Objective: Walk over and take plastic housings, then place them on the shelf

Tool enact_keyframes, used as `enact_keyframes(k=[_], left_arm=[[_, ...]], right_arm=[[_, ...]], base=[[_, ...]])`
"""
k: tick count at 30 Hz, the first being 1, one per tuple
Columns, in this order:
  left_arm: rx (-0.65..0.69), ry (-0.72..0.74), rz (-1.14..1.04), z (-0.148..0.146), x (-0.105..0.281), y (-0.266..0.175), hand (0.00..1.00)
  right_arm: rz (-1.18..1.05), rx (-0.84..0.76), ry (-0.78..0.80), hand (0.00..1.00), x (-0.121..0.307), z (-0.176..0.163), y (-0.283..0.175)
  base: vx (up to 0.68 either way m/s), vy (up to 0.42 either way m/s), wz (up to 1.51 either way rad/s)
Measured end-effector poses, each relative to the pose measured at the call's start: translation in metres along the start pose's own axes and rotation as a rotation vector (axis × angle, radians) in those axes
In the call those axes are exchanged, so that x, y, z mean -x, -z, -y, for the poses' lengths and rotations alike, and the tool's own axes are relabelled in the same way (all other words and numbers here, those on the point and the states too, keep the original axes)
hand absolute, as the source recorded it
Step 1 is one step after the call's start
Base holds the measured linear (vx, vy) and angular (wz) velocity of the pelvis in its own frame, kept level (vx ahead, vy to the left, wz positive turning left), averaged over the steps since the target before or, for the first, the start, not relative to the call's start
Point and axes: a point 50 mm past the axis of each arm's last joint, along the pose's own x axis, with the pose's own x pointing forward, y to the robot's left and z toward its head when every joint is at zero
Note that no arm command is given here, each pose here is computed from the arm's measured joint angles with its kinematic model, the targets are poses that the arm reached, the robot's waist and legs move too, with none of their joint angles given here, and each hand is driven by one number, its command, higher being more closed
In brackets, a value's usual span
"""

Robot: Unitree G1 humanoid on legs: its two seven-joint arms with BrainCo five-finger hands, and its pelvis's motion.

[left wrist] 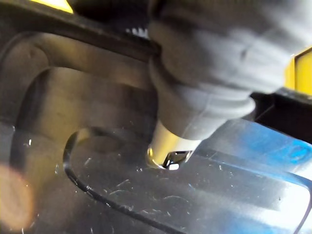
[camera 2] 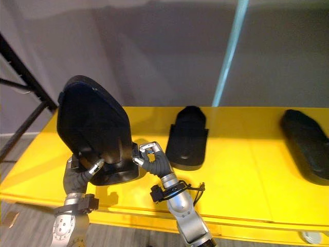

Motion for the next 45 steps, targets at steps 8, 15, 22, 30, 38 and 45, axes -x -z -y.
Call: enact_keyframes(k=[8,15,22,30,38,45], left_arm=[[-0.081,-0.055,0.0,-0.032,-0.006,-0.007,1.0],[-0.158,-0.29,-0.07,-0.097,0.005,-0.005,1.0],[-0.273,-0.378,-0.116,-0.15,-0.023,-0.02,1.0],[-0.434,-0.501,-0.257,-0.212,-0.048,-0.044,1.0],[-0.906,-0.384,-0.234,-0.212,-0.096,-0.115,1.0],[-1.141,-0.317,-0.172,-0.195,-0.125,-0.157,1.0]], right_arm=[[-0.021,-0.064,0.042,0.0,0.003,-0.003,0.001],[-0.061,0.013,0.282,0.0,0.02,0.05,0.005],[0.023,0.032,0.418,0.0,0.044,0.085,-0.022],[-0.067,0.068,0.528,0.0,0.08,0.106,-0.015],[-0.073,0.02,0.519,0.0,0.089,0.1,-0.013],[-0.017,-0.024,0.468,0.0,0.086,0.093,-0.02]], base=[[0.04,0.211,-0.08],[-0.02,0.038,-0.33],[-0.01,-0.043,-0.17],[-0.02,-0.025,-0.15],[-0.01,-0.013,-0.1],[0.01,-0.013,-0.09]])
